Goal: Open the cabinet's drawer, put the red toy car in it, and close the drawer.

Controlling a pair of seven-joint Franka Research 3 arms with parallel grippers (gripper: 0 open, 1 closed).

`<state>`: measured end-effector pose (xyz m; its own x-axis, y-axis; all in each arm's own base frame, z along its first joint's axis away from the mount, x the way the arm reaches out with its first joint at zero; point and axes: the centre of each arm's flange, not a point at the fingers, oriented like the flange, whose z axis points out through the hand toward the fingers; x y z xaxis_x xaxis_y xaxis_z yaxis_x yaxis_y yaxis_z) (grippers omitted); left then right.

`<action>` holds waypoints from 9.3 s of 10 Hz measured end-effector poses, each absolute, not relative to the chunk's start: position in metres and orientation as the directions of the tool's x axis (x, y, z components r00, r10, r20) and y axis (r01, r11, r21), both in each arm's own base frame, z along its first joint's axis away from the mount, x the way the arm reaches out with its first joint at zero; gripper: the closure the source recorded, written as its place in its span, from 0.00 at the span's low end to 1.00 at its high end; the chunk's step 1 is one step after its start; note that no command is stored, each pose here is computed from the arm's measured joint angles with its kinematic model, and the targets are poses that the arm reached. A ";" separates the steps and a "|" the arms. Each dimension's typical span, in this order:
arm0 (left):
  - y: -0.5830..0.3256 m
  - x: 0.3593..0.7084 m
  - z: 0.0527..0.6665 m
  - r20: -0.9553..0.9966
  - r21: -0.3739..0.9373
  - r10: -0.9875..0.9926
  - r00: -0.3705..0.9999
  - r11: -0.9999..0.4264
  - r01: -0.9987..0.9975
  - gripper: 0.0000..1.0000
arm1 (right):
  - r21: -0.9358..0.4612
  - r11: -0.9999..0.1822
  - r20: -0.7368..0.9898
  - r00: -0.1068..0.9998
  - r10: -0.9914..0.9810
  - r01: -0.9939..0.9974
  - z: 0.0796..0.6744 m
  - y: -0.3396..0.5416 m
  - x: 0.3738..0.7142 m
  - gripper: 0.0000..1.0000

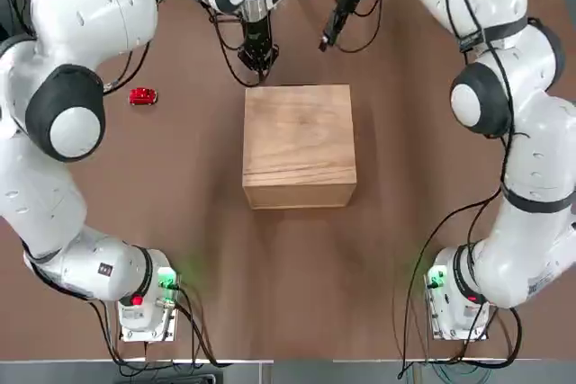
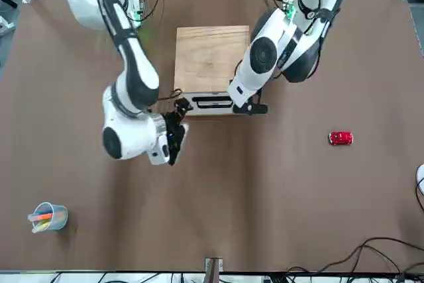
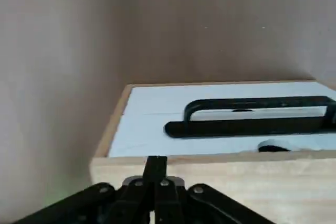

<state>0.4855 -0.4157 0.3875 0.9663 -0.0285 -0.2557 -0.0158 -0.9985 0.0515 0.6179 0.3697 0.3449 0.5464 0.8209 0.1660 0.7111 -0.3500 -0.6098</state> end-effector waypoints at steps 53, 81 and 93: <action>-0.420 0.480 0.380 -0.289 0.031 -0.032 0.957 -0.999 -0.025 0.97 | -0.879 -0.213 0.103 0.607 0.788 0.426 0.223 0.412 0.582 0.68; -0.420 0.480 0.381 -0.291 0.029 -0.033 0.956 -0.999 -0.026 0.97 | -0.847 -0.192 0.188 0.615 0.765 0.496 0.231 0.414 0.608 0.79; -0.420 0.479 0.383 -0.291 0.027 -0.035 0.956 -0.999 -0.028 0.97 | -0.804 -0.233 0.267 0.682 0.681 0.547 0.241 0.402 0.640 0.78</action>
